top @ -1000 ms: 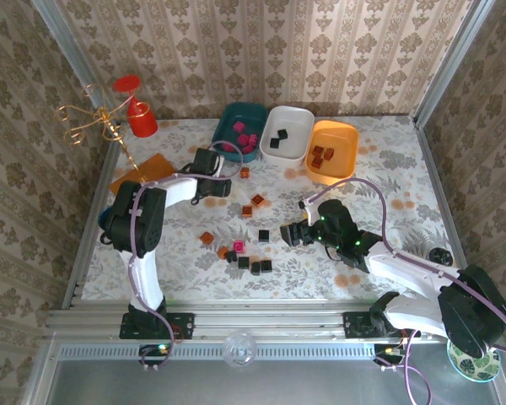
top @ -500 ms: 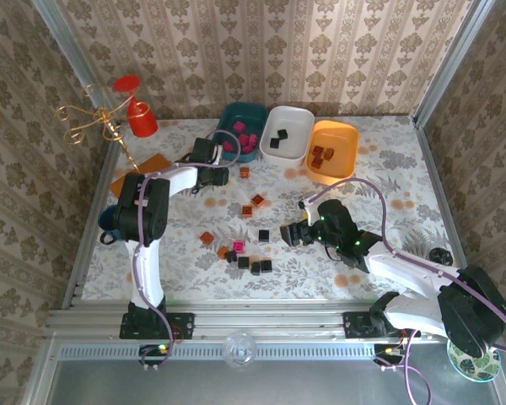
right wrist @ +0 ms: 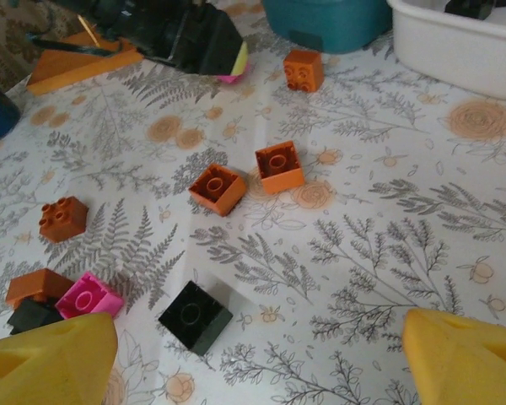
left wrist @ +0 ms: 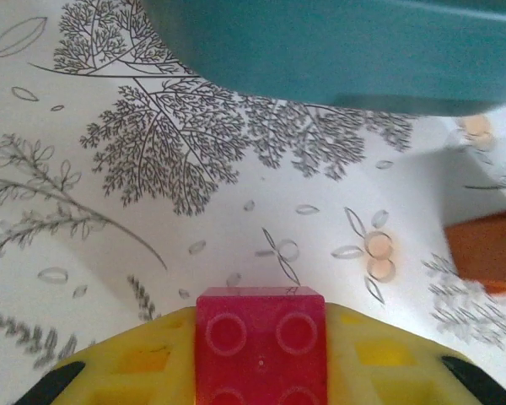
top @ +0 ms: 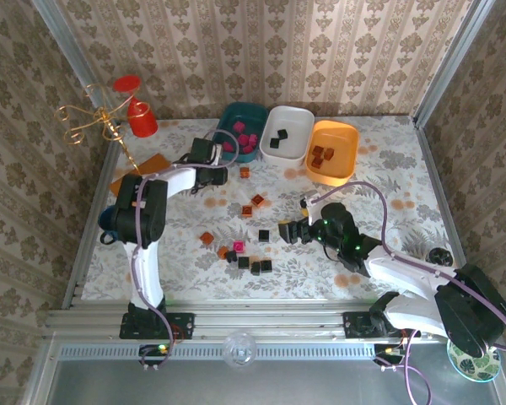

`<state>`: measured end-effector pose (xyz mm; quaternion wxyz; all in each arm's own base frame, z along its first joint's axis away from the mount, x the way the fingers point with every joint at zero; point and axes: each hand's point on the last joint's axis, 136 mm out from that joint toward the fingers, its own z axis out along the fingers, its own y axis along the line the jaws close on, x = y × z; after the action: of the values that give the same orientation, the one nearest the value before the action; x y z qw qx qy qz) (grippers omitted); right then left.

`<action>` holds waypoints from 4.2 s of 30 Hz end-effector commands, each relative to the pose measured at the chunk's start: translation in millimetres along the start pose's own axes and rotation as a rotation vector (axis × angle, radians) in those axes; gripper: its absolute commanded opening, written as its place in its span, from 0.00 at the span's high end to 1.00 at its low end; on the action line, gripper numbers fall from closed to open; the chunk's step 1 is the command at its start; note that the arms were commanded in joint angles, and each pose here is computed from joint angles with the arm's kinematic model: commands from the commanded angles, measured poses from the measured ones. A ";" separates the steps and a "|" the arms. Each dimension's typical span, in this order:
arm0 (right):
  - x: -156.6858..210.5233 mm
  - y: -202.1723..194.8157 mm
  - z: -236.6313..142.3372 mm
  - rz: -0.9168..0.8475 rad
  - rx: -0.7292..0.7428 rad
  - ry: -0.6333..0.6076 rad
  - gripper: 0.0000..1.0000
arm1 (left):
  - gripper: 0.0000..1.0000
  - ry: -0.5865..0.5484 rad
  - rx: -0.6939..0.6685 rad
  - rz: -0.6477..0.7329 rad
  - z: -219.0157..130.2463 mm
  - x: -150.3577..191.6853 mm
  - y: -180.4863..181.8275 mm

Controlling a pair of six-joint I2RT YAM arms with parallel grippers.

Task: Sort the legos into containers by color
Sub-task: Pick up the lego from the top-center of the table, then place the lego in the container, then pick up the lego from the top-center of the table, then place the lego in the container, then pick up the lego from the center of the table.

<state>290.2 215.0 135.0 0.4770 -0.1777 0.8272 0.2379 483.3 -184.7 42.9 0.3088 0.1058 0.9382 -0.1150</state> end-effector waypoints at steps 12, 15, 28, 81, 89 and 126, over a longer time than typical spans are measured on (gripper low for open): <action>-101.4 -6.0 27.5 -0.054 0.122 -0.247 0.02 | 0.69 -0.268 -0.001 -0.046 -8.3 -127.9 -16.9; -112.8 -1.0 34.7 -0.030 0.102 -0.254 0.02 | 0.65 -0.245 -0.022 -0.038 11.1 -142.3 -16.8; -63.1 -23.2 28.1 0.097 0.215 -0.025 0.03 | 0.29 -0.269 0.099 0.001 -68.4 -104.7 -63.4; -32.2 -67.5 -32.9 0.033 0.400 -0.064 0.01 | 0.65 -0.225 0.194 0.170 -46.8 -48.9 -176.0; -38.2 -105.7 -86.6 0.195 0.507 -0.282 0.00 | 0.67 -0.327 0.372 0.282 -67.0 -68.5 -272.2; -18.8 -25.3 -3.8 0.056 0.177 0.009 0.05 | 0.28 -0.180 0.152 0.074 -156.8 84.4 -96.1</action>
<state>310.8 159.7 142.2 0.5030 -0.0614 0.8502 0.1426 320.5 -244.6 150.1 0.4028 0.1838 0.8743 -0.1988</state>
